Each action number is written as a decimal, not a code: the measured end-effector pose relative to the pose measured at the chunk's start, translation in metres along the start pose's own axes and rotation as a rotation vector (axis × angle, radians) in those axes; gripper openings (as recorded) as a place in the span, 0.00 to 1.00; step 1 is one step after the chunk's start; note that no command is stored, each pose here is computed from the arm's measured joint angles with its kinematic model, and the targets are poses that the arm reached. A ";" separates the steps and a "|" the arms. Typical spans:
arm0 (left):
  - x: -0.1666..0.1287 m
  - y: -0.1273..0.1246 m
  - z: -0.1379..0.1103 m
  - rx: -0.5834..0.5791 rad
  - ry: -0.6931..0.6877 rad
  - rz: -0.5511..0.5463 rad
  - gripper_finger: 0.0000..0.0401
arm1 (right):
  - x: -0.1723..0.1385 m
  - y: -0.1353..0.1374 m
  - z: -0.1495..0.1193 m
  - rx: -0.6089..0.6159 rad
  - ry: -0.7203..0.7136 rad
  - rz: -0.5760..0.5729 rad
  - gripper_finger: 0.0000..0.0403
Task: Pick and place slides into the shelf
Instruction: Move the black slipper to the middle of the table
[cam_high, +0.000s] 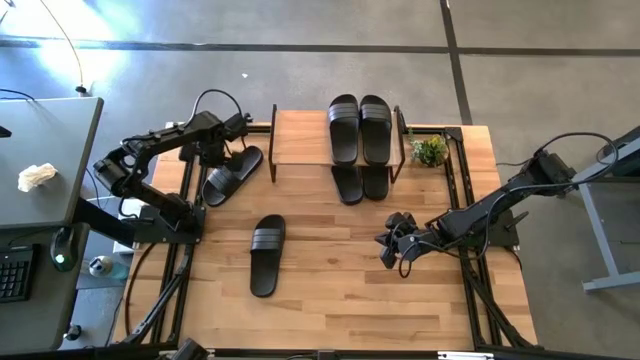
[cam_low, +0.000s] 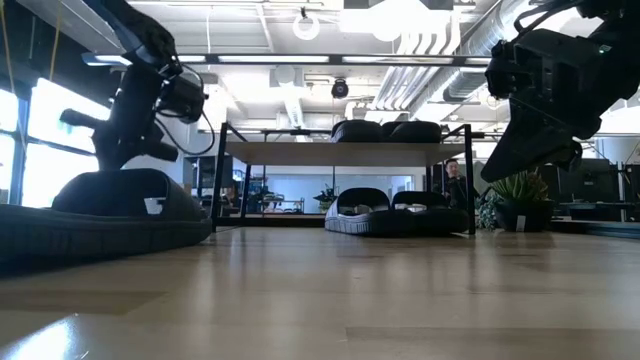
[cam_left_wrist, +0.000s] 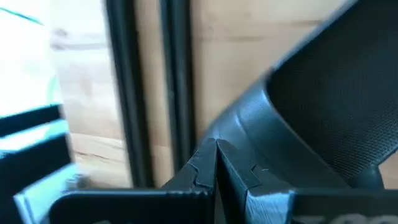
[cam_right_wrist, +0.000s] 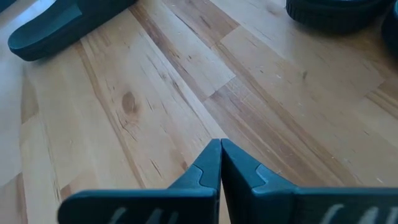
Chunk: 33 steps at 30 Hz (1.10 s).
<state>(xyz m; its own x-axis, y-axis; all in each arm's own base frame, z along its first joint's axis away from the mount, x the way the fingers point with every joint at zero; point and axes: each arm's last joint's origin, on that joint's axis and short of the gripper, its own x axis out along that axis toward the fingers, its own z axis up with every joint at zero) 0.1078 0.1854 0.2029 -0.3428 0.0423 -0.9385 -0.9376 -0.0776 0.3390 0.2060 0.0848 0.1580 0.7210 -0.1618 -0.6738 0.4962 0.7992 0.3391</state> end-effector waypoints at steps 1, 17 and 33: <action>0.004 -0.001 -0.001 -0.012 0.009 -0.016 0.00 | 0.000 0.000 0.000 0.000 0.000 0.000 0.00; 0.037 -0.004 -0.023 -0.074 0.177 -0.080 0.00 | 0.000 0.000 0.000 -0.006 0.007 0.005 0.00; 0.033 -0.019 -0.040 0.031 0.254 -0.158 0.00 | 0.000 0.000 0.000 -0.030 0.015 0.010 0.00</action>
<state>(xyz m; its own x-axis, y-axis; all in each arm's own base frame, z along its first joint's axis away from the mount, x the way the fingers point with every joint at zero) 0.1166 0.1484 0.1628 -0.1707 -0.1990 -0.9650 -0.9808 -0.0596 0.1857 0.2059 0.0853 0.1578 0.7187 -0.1451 -0.6800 0.4741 0.8176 0.3266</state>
